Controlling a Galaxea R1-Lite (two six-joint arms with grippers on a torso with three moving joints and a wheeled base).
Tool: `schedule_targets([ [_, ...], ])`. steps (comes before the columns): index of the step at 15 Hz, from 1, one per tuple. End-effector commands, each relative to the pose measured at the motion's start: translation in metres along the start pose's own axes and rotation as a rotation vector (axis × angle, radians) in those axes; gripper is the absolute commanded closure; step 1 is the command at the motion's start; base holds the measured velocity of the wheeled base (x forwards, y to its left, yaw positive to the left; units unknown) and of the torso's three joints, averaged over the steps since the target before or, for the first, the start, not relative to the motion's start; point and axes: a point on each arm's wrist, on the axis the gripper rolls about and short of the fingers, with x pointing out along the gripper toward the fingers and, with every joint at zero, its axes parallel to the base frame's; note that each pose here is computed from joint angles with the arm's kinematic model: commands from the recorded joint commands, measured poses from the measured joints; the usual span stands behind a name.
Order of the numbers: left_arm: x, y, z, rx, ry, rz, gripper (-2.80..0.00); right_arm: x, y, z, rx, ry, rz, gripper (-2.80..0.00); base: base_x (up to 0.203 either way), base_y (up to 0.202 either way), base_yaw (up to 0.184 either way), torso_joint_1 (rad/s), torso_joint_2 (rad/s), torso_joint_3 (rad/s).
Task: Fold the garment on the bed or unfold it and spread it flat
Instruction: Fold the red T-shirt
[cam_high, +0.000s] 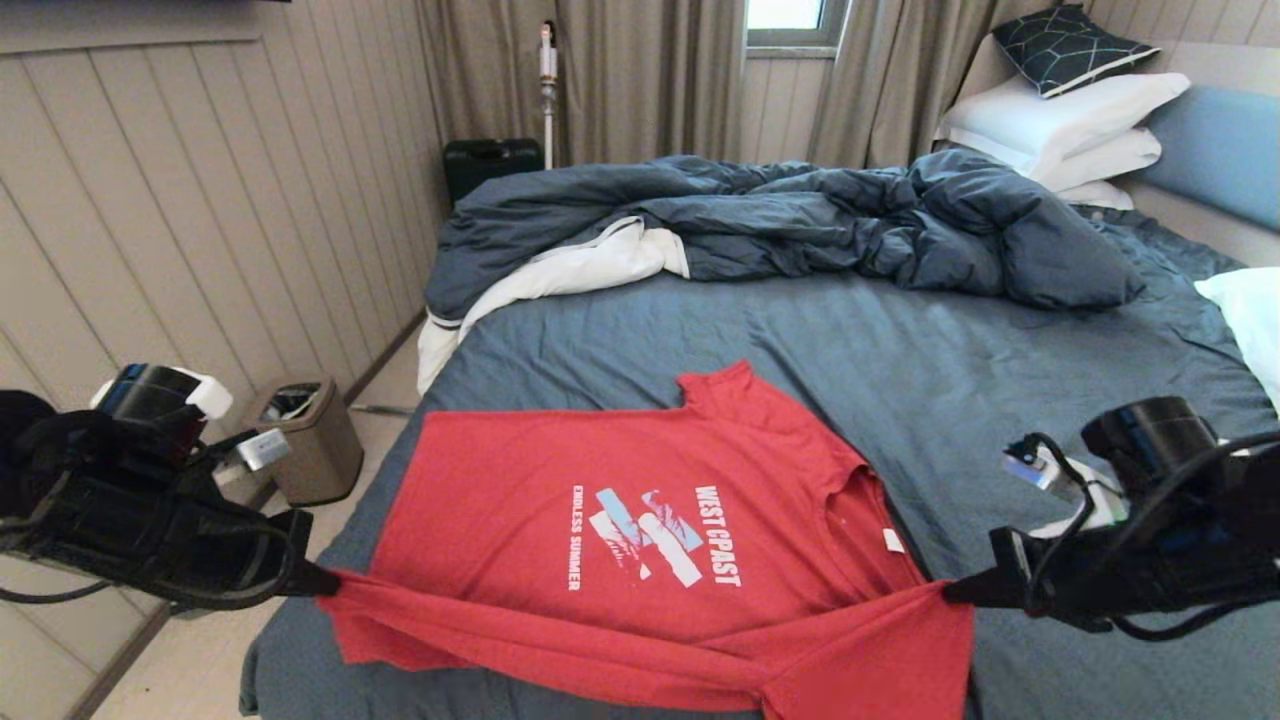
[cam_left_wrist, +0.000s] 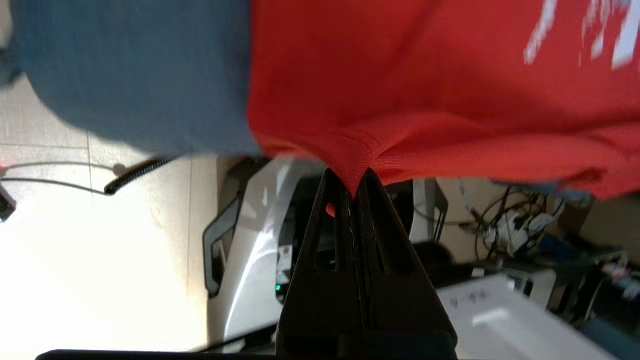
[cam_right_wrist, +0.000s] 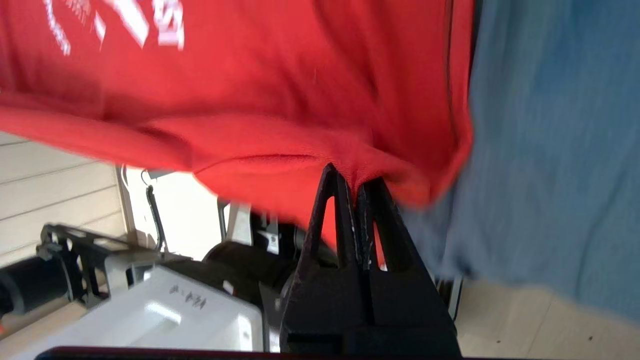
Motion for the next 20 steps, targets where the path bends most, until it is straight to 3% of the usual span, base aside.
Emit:
schedule_targets([
  [1,0.019,0.006,0.015,-0.025,0.041,0.006,0.0,0.019,-0.006,0.014,0.017,0.039,-0.002,0.0,0.0,0.0,0.0,0.0,0.0,0.0],
  [6,0.037,0.013,0.042,-0.045,0.047,0.004,0.0,0.044,-0.006,0.035,0.002,0.071,0.006,0.0,0.0,0.0,0.0,0.0,0.0,0.0],
  [11,0.051,0.021,0.06,-0.065,0.048,0.007,0.0,0.053,-0.001,0.054,-0.02,0.046,0.016,0.0,0.0,0.0,0.0,0.0,0.0,0.0],
  [20,0.063,0.036,0.075,-0.098,0.044,0.015,0.0,0.058,0.004,0.093,-0.023,0.034,0.012,0.0,0.0,0.0,0.0,0.0,0.0,0.0],
])
